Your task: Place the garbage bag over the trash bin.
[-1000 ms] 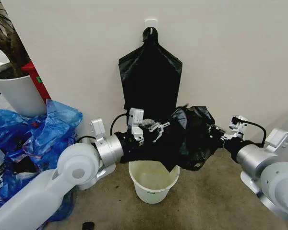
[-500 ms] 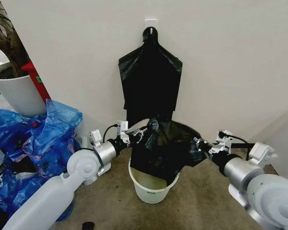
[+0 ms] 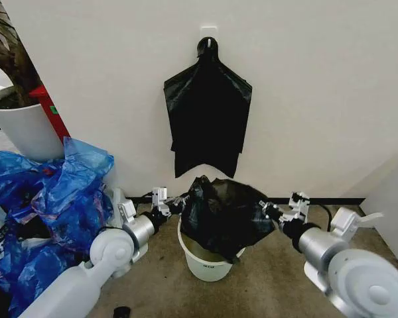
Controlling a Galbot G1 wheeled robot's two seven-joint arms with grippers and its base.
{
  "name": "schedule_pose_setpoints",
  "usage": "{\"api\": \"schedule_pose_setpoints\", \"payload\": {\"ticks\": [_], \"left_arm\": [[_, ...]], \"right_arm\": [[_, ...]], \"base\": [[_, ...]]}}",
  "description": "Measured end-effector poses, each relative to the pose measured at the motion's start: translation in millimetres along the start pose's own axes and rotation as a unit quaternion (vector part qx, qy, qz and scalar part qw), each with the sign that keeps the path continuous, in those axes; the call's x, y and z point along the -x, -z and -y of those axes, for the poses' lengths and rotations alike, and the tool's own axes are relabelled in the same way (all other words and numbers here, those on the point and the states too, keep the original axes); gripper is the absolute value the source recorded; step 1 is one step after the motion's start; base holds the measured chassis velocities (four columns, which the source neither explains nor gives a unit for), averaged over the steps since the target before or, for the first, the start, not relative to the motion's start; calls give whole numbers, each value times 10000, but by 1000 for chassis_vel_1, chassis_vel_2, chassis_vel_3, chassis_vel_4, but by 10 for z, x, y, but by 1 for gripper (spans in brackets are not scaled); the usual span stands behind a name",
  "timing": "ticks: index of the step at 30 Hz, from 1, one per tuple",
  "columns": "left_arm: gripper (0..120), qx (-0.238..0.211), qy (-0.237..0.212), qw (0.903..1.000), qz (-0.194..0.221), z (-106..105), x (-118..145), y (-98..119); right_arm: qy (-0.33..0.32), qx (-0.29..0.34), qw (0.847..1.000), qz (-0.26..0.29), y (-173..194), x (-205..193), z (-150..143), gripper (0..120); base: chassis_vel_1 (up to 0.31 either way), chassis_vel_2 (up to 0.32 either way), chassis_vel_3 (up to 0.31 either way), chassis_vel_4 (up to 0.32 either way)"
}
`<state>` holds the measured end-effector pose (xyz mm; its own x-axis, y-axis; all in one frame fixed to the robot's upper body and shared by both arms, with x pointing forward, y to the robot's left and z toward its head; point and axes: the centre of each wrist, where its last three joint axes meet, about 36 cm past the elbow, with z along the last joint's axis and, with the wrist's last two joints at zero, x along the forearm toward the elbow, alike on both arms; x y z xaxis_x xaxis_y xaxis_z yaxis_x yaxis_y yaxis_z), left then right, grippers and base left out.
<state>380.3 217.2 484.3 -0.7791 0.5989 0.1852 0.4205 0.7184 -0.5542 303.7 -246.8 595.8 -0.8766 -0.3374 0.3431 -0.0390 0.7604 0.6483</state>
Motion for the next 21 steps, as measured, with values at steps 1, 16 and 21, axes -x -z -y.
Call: {"api": "schedule_pose_setpoints", "payload": {"ticks": [1, 16, 21], "left_arm": [[0, 0, 114, 9999, -19, 54, -15, 20], [0, 90, 1114, 9932, -335, 5, -15, -175], [0, 345, 800, 9944, -604, 519, -360, 112]], "right_arm": [[22, -8, 10000, -3, 25, -2, -16, 0], [-283, 440, 9976, -452, -240, 338, 221, 0], [-435, 590, 9956, -577, -47, 118, 4, 0]], "base": [[0, 0, 0, 0], [0, 0, 0, 0], [0, 0, 0, 0]]}}
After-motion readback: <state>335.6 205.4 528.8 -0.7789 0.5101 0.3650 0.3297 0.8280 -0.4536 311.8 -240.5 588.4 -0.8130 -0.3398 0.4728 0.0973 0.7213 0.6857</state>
